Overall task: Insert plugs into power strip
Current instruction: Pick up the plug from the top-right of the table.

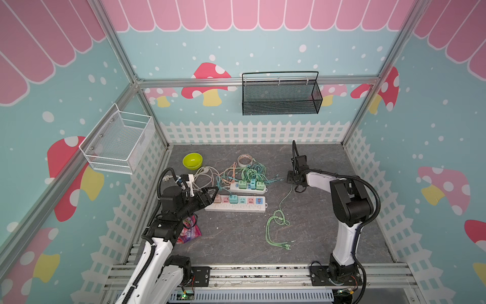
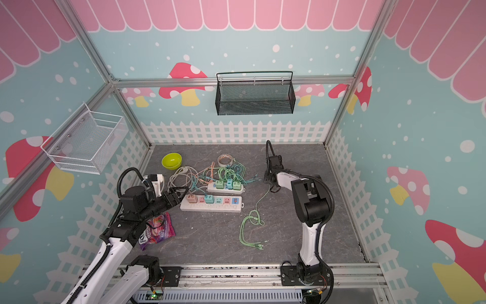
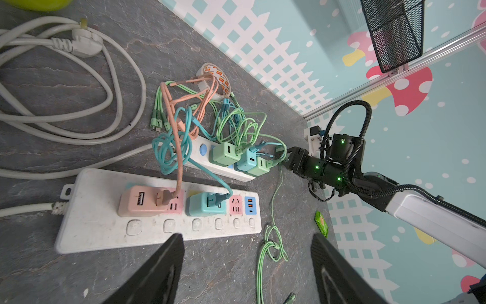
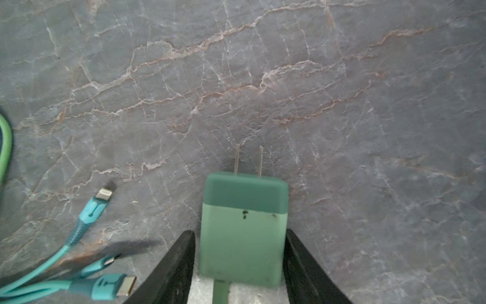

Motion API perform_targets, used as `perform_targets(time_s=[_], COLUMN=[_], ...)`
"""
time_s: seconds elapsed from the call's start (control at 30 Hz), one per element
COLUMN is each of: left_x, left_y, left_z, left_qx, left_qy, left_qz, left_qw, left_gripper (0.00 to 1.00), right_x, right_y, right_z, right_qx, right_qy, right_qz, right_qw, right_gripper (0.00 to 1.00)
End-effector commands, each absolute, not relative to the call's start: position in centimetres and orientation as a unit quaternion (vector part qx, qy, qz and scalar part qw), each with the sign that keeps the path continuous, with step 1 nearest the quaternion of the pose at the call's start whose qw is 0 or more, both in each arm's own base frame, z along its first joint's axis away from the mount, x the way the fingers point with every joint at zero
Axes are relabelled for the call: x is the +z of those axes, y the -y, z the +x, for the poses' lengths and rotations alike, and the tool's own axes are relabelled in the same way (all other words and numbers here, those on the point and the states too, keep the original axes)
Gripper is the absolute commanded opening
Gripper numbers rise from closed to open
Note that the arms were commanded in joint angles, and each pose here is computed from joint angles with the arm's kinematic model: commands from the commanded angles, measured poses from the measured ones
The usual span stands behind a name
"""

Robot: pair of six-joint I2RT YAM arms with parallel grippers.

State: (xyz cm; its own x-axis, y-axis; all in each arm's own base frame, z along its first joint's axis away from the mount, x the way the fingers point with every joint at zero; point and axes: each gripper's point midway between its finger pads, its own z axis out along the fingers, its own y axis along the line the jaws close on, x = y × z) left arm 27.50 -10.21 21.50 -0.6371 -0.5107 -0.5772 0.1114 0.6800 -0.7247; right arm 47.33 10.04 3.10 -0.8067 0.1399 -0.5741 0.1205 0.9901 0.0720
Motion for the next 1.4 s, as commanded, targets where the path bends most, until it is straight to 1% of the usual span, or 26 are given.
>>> perform_targets(time_s=[0.0, 0.27, 0.53, 0.57, 0.7, 0.87, 1.13, 1.37], left_x=[21.9, 21.9, 22.1, 22.1, 22.5, 23.3, 24.7, 25.8], left_y=[10.3, 10.4, 10.6, 10.6, 11.0, 11.9, 13.6, 15.2], left_z=[27.5, 27.5, 27.4, 27.4, 27.4, 27.4, 27.4, 27.4], left_qx=[-0.385, -0.386, -0.393, -0.394, -0.403, -0.43, -0.482, -0.525], left_qy=[-0.82, -0.821, -0.819, -0.819, -0.817, -0.812, -0.792, -0.775], left_qz=[-0.118, -0.117, -0.115, -0.115, -0.109, -0.094, -0.065, -0.036], left_qw=[0.407, 0.405, 0.402, 0.402, 0.397, 0.383, 0.368, 0.35], left_gripper=[0.76, 0.76, 0.77, 0.77, 0.77, 0.77, 0.77, 0.77], right_x=[2.9, 3.0, 5.4, 6.9, 9.6, 13.6, 20.5, 25.0], right_y=[-9.9, -9.9, -11.0, -11.1, -12.0, -14.4, -18.4, -22.0], right_z=[48.2, 48.2, 47.6, 47.7, 47.1, 45.5, 41.4, 37.6], right_qx=[0.018, 0.014, 0.04, 0.044, 0.06, 0.112, 0.186, 0.238], right_qy=[-0.948, -0.948, -0.934, -0.928, -0.91, -0.872, -0.789, -0.725], right_qz=[0.076, 0.057, -0.012, -0.021, -0.069, -0.148, -0.266, -0.345], right_qw=[0.309, 0.313, 0.355, 0.37, 0.403, 0.452, 0.522, 0.547], right_gripper=[0.53, 0.46, 0.37, 0.36, 0.35, 0.35, 0.36, 0.34])
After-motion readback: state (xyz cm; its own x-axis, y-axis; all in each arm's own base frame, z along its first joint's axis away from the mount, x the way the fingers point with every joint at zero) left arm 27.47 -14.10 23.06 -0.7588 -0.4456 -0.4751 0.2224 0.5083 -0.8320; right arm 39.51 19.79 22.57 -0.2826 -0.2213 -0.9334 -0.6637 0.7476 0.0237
